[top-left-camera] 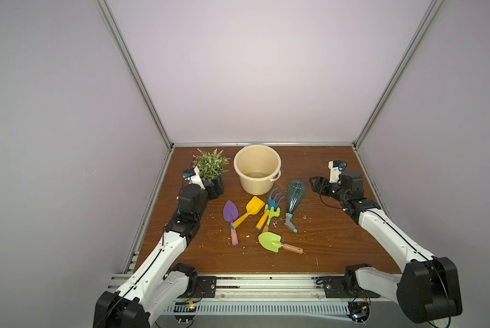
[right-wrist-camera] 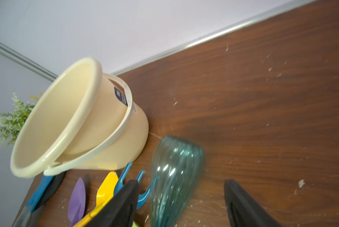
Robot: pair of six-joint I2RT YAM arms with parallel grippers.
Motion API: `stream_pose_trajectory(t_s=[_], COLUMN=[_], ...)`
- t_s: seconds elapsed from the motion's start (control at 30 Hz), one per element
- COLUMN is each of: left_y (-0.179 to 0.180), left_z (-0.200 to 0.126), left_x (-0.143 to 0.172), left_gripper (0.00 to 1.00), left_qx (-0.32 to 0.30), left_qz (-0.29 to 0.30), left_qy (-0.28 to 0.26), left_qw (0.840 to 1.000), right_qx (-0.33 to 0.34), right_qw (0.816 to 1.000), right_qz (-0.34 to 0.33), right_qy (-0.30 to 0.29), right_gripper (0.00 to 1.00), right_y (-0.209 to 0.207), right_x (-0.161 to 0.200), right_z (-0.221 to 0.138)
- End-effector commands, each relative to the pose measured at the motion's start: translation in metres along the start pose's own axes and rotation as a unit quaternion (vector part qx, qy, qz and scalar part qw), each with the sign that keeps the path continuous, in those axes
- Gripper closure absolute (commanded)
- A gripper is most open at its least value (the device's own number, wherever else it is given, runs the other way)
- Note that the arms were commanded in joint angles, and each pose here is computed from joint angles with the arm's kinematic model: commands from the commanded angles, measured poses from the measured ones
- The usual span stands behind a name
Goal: Organize the gardening tools
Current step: Adjust the gardening tool at the center of the board.
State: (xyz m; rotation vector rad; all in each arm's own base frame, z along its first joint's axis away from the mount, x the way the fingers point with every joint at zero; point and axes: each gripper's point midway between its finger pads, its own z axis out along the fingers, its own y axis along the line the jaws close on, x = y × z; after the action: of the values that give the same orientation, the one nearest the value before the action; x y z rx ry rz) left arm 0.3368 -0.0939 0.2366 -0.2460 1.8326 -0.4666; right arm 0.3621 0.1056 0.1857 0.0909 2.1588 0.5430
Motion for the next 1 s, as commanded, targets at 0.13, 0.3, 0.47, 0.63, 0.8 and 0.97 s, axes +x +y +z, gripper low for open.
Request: stream_pose_trajectory(t_s=[0.13, 0.3, 0.47, 0.63, 0.8, 0.97], left_y=[-0.056, -0.086, -0.101, -0.107, -0.113, -0.119], left_z=[-0.003, -0.004, 0.0, 0.001, 0.003, 0.003], left_x=[0.079, 0.121, 0.143, 0.15, 0.156, 0.158], left_gripper=[0.14, 0.14, 0.15, 0.15, 0.15, 0.14], left_qx=[0.041, 0.054, 0.075, 0.086, 0.092, 0.099], left_qz=[0.077, 0.14, 0.142, 0.146, 0.152, 0.151], left_qy=[0.097, 0.128, 0.154, 0.158, 0.16, 0.158], left_qw=[0.991, 0.98, 0.975, 0.973, 0.971, 0.971], right_qx=[0.017, 0.029, 0.024, 0.015, 0.015, 0.024], right_qw=[0.994, 0.989, 0.985, 0.984, 0.982, 0.98], right_qz=[-0.043, -0.048, -0.03, -0.008, 0.008, 0.02], right_qy=[0.104, 0.135, 0.169, 0.179, 0.189, 0.197], right_gripper=[0.3, 0.27, 0.27, 0.28, 0.28, 0.29], right_y=[0.014, 0.017, 0.021, 0.028, 0.03, 0.028], right_x=[0.067, 0.084, 0.106, 0.116, 0.122, 0.126], right_z=[0.005, 0.008, 0.019, 0.03, 0.04, 0.049])
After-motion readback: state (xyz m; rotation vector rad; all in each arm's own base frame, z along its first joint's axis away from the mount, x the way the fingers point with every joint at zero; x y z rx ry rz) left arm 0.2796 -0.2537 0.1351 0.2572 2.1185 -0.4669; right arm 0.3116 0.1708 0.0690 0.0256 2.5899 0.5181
